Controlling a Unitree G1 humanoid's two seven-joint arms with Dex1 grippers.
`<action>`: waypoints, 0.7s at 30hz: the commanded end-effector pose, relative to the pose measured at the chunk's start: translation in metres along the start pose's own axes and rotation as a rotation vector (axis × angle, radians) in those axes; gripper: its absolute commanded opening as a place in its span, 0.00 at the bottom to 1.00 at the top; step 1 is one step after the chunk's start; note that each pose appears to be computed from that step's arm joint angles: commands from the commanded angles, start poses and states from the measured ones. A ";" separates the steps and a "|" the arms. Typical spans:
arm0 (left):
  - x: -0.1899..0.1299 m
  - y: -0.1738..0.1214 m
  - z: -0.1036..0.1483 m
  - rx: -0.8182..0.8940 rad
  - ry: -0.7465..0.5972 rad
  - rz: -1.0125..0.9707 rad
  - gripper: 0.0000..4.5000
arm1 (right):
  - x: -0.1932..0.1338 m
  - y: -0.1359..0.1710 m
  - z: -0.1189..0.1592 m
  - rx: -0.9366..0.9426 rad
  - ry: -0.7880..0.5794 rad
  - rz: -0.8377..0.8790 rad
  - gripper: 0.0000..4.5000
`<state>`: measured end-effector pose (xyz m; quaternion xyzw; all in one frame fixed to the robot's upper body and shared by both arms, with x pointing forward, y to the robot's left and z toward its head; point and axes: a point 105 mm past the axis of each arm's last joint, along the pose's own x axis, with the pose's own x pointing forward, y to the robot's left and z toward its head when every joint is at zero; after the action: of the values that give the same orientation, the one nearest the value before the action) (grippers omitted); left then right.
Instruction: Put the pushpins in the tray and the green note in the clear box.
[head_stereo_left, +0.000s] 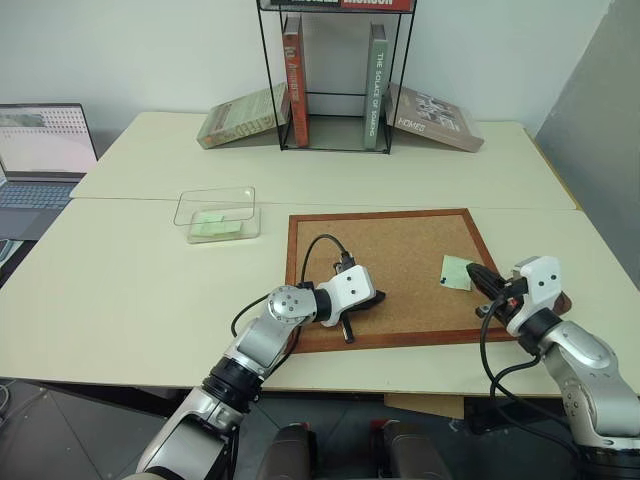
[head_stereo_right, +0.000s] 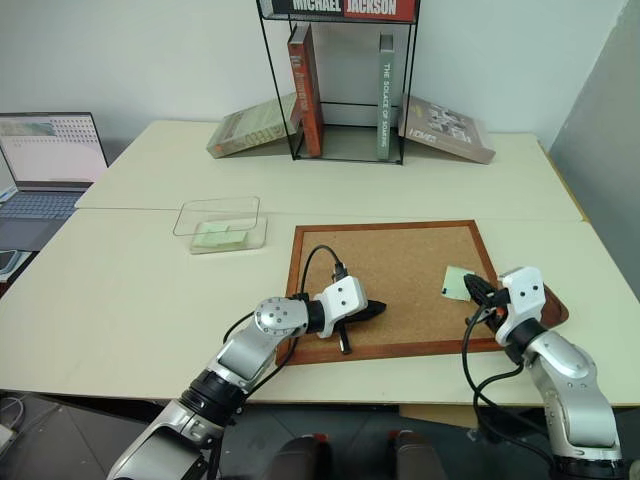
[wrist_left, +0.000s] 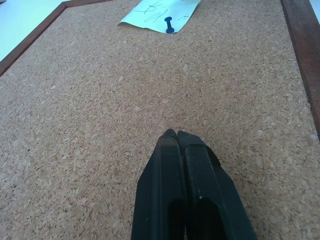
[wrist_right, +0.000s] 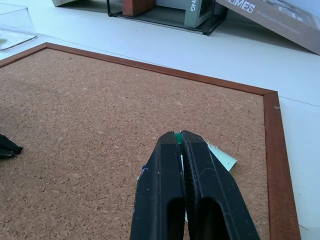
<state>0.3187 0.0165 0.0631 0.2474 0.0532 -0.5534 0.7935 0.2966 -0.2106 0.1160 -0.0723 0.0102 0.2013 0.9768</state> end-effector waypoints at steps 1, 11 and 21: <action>0.000 -0.018 -0.038 -0.051 0.138 -0.054 0.00 | -0.005 -0.013 0.024 -0.035 -0.068 -0.037 0.01; 0.002 -0.020 -0.038 -0.050 0.134 -0.060 0.00 | -0.035 -0.062 -0.008 0.106 0.064 -0.218 0.01; 0.003 -0.022 -0.039 -0.043 0.136 -0.061 0.00 | -0.047 -0.080 -0.033 0.073 0.196 -0.326 0.01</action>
<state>0.3182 0.0160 0.0624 0.2524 0.0497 -0.5535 0.7921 0.2853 -0.2965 0.0888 -0.0377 0.1102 0.0522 0.9918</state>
